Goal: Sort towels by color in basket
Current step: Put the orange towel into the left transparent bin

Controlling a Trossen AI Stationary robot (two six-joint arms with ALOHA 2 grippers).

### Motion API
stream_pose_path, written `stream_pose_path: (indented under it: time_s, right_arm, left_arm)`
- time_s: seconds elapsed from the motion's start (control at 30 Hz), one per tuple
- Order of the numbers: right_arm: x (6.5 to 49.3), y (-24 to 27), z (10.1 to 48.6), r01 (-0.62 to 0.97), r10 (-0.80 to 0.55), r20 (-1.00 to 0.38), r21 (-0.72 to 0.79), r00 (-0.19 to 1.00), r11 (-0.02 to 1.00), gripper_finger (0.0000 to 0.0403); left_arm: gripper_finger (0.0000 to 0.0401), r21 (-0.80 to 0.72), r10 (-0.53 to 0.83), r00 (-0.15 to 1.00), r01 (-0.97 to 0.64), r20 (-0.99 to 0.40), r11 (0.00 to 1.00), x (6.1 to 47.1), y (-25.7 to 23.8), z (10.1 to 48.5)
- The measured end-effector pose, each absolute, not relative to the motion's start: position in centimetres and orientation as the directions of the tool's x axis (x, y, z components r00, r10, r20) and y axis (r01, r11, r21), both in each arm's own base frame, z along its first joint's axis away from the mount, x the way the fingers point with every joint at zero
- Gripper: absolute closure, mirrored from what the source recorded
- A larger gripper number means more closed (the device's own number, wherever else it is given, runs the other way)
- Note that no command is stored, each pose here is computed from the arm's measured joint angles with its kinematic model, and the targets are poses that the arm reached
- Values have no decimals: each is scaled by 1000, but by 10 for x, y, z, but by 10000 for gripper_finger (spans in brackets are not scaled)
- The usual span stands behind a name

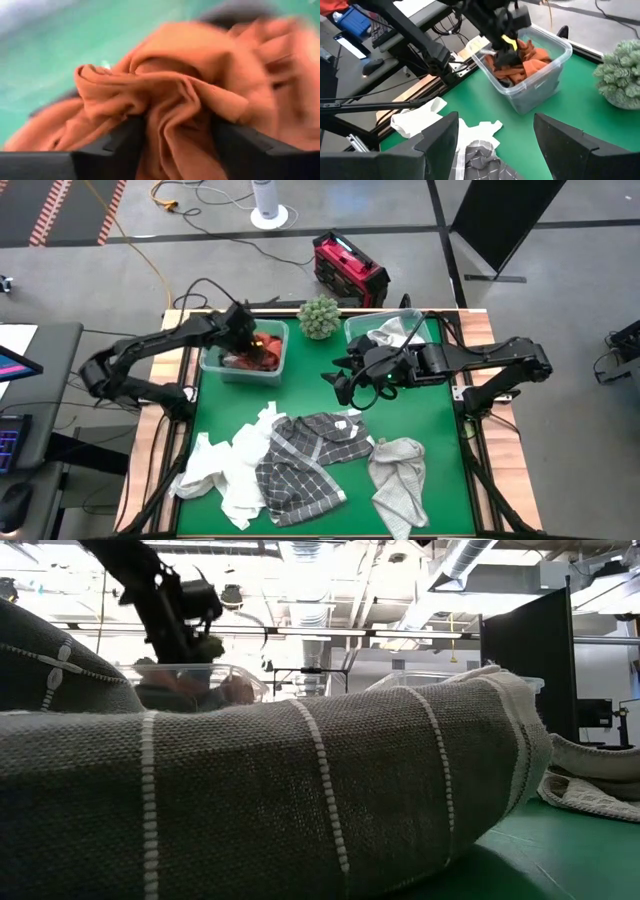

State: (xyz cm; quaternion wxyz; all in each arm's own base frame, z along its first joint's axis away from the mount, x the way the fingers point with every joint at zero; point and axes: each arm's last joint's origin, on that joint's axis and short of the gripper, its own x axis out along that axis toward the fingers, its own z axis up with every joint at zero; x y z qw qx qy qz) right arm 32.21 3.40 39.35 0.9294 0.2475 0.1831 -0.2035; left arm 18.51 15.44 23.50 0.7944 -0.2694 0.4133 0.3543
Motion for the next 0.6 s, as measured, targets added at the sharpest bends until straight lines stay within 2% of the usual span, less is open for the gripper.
stream_pose_path:
  time_s: [0.13,0.37,0.6]
  right_arm:
    - [323,34,396,455,-286,-420,387,861,802,117]
    - [323,34,396,455,-286,-421,385,861,803,117]
    - [323,34,396,456,-287,-422,384,860,803,117]
  left_arm:
    - [162,-156,376,439,-794,-816,588,181,152,264]
    - [159,-213,384,444,-832,-809,513,179,152,302]
    - [158,-237,395,475,-822,-786,517,176,148,343]
